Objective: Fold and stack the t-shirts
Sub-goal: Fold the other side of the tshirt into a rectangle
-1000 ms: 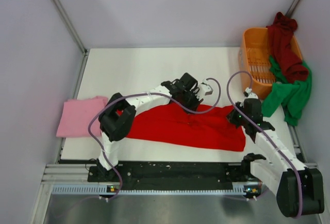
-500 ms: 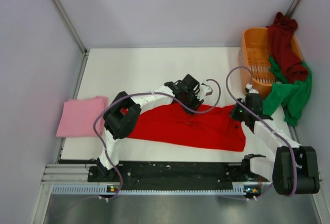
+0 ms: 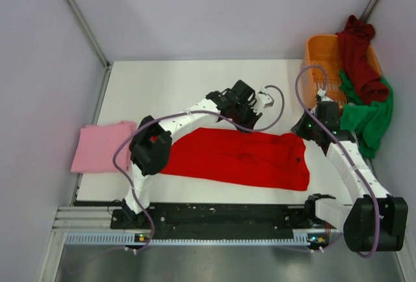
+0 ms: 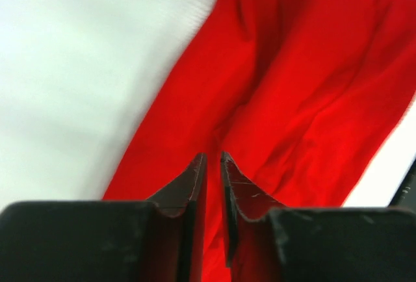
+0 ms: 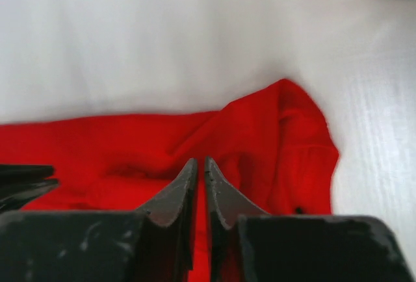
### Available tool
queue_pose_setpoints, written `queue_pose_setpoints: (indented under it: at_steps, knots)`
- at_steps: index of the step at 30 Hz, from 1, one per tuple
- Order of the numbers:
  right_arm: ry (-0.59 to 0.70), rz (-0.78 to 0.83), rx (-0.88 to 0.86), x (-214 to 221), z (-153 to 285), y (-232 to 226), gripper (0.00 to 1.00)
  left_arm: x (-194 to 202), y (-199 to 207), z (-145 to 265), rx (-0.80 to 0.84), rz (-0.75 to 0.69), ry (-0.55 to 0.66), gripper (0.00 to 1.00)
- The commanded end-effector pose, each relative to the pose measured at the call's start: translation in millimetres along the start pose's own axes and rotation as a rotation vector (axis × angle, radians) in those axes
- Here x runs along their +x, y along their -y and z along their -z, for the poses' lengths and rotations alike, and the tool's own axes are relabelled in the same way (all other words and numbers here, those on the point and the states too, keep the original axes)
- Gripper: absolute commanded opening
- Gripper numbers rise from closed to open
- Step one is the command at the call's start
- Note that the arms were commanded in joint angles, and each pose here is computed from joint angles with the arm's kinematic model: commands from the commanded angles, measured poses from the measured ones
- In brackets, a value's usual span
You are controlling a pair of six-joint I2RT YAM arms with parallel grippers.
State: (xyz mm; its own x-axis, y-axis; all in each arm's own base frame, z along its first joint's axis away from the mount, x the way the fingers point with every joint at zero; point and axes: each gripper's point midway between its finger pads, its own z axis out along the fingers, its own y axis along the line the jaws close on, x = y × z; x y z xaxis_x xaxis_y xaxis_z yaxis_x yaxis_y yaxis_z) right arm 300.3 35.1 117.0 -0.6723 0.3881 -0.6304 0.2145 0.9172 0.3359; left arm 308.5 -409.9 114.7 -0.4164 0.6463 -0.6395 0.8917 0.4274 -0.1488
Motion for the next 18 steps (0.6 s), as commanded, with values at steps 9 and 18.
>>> queue_pose_setpoints:
  at_steps: [9, 18]
  knots:
    - [-0.269, -0.346, -0.061, 100.6, -40.3, 13.7, 0.0, 58.2, 19.8, -54.0, 0.171, 0.096, -0.11, 0.07]
    - [-0.227, -0.309, 0.082, 95.2, -34.2, 46.2, 0.0, 61.5, -2.9, -52.0, 0.1, 0.087, -0.127, 0.1]
